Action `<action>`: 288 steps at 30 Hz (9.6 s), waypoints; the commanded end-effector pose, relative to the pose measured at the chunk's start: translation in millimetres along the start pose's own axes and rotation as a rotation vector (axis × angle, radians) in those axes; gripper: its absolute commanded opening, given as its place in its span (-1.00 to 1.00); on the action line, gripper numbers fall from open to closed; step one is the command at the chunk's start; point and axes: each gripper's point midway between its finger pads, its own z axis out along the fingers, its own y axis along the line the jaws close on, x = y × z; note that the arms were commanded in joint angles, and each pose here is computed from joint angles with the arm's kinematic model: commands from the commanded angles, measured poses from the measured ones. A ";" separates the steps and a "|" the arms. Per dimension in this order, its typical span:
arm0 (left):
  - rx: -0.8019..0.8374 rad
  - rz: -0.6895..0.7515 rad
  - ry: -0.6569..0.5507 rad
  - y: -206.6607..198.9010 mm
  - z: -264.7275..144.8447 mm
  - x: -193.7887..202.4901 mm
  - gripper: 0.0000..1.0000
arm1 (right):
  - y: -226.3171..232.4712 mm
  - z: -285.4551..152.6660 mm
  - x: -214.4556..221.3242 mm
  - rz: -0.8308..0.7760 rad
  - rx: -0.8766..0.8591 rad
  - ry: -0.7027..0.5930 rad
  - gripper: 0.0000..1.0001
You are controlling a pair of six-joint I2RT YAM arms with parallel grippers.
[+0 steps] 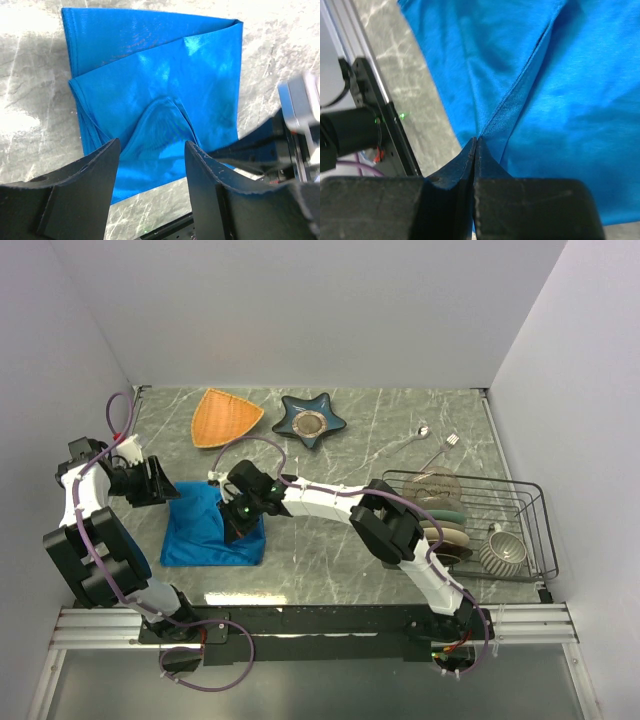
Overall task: Fold the napkin into a case and place the utensils inside
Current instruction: Fold the rectangle-folded napkin at the center of the board, then smooth out the square-folded napkin at the center of the board.
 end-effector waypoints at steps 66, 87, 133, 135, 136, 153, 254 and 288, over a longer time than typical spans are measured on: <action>-0.100 -0.024 0.135 67.9 53.1 -5.0 -0.57 | 20.6 -112.4 -43.6 -0.380 -0.184 -0.136 0.13; -0.131 -0.030 0.121 63.7 47.9 -28.0 -0.36 | -20.8 -132.4 -46.3 -0.286 -0.127 -0.153 0.14; -0.099 -0.006 0.119 54.3 79.1 -61.7 -0.98 | -38.8 -116.2 -36.2 -0.238 -0.119 -0.091 0.16; -0.091 -0.006 0.115 52.2 79.0 -64.4 -0.98 | -41.7 -114.3 -33.7 -0.237 -0.108 -0.084 0.16; -0.090 -0.003 0.112 51.4 78.9 -66.1 -0.99 | -42.7 -113.8 -33.1 -0.237 -0.105 -0.082 0.16; -0.059 0.061 0.108 26.9 82.7 -80.7 -0.98 | -71.8 -121.9 -66.7 -0.193 -0.023 -0.148 0.15; -0.049 0.081 -0.041 13.1 68.5 -102.2 0.28 | -176.5 -70.3 -65.0 -0.194 0.248 -0.083 -1.00; -0.046 0.174 0.139 26.3 61.0 -39.5 0.10 | -185.8 -142.4 -118.6 -0.159 0.520 -0.211 0.45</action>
